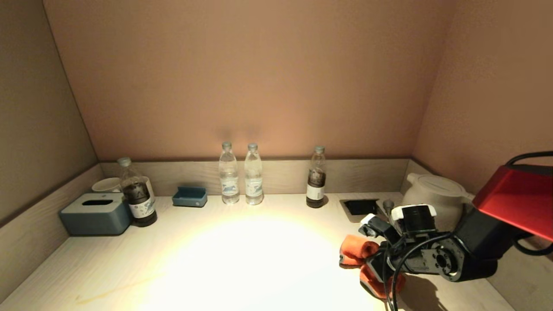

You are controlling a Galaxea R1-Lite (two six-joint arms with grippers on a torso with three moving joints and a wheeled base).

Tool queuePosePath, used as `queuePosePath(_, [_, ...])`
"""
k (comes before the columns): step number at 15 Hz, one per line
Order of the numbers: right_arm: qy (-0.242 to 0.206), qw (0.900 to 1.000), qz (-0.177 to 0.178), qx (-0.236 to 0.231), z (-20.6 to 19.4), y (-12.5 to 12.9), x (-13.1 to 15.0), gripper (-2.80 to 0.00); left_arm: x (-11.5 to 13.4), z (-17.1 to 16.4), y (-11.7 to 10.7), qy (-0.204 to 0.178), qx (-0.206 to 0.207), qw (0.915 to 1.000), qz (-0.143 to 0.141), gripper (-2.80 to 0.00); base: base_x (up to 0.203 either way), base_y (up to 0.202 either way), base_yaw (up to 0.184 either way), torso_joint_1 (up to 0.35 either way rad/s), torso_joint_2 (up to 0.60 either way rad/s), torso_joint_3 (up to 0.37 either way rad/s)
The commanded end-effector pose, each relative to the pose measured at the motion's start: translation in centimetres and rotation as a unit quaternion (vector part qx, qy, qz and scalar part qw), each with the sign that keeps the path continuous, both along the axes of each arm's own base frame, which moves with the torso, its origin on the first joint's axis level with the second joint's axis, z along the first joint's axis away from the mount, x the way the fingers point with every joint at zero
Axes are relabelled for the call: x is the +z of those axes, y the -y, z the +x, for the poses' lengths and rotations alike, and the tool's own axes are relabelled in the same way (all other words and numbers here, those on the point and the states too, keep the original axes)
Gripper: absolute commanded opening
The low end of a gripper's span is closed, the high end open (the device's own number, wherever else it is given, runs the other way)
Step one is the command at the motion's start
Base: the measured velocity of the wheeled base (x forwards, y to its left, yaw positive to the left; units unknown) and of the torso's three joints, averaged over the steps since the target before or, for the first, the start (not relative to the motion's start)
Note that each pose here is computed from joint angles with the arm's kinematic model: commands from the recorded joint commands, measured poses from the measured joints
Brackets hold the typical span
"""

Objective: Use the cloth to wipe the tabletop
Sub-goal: Sweep the stains on the table

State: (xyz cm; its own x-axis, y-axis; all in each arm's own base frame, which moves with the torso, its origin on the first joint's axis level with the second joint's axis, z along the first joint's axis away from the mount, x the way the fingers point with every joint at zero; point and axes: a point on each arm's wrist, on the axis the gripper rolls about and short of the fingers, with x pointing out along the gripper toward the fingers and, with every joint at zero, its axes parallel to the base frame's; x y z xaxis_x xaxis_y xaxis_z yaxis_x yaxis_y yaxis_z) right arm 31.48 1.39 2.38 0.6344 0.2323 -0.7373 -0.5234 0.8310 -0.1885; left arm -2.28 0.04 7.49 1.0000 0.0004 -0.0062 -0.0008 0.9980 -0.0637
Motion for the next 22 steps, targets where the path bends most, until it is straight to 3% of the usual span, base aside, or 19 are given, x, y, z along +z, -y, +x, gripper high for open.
queuePosePath(1, [0.0, 0.999, -0.01, -0.035, -0.9, 3.9, 0.0, -2.8, 0.0, 0.0, 0.0, 0.0, 0.001, 1.0, 0.0, -2.8, 0.0, 0.0, 0.0, 0.0, 0.0, 0.0])
queuePosePath(6, [-0.003, 0.997, 0.0, -0.076, -2.4, 8.1, -0.1, -2.8, 0.0, 0.0, 0.0, 0.0, 0.001, 1.0, 0.0, -2.8, 0.0, 0.0, 0.0, 0.0, 0.0, 0.0])
queuePosePath(11, [-0.023, 0.997, 0.011, -0.067, -3.7, 7.6, -0.7, -2.8, 0.0, 0.0, 0.0, 0.0, 0.001, 1.0, 0.0, -2.8, 0.0, 0.0, 0.0, 0.0, 0.0, 0.0])
queuePosePath(14, [-0.026, 0.999, 0.011, -0.028, -3.2, 5.4, -0.8, -2.8, 0.0, 0.0, 0.0, 0.0, 0.001, 1.0, 0.0, -2.8, 0.0, 0.0, 0.0, 0.0, 0.0, 0.0])
queuePosePath(17, [-0.026, 0.999, 0.014, 0.029, -2.4, 1.1, -0.8, -2.8, 0.0, 0.0, 0.0, 0.0, 0.001, 1.0, 0.0, -2.8, 0.0, 0.0, 0.0, 0.0, 0.0, 0.0])
queuePosePath(21, [-0.021, 0.999, 0.013, 0.038, -0.9, -2.6, -0.7, -2.8, 0.0, 0.0, 0.0, 0.0, 0.001, 1.0, 0.0, -2.8, 0.0, 0.0, 0.0, 0.0, 0.0, 0.0])
queuePosePath(22, [-0.014, 0.998, 0.013, 0.056, -0.3, -4.8, -0.6, -2.8, 0.0, 0.0, 0.0, 0.0, 0.001, 1.0, 0.0, -2.8, 0.0, 0.0, 0.0, 0.0, 0.0, 0.0])
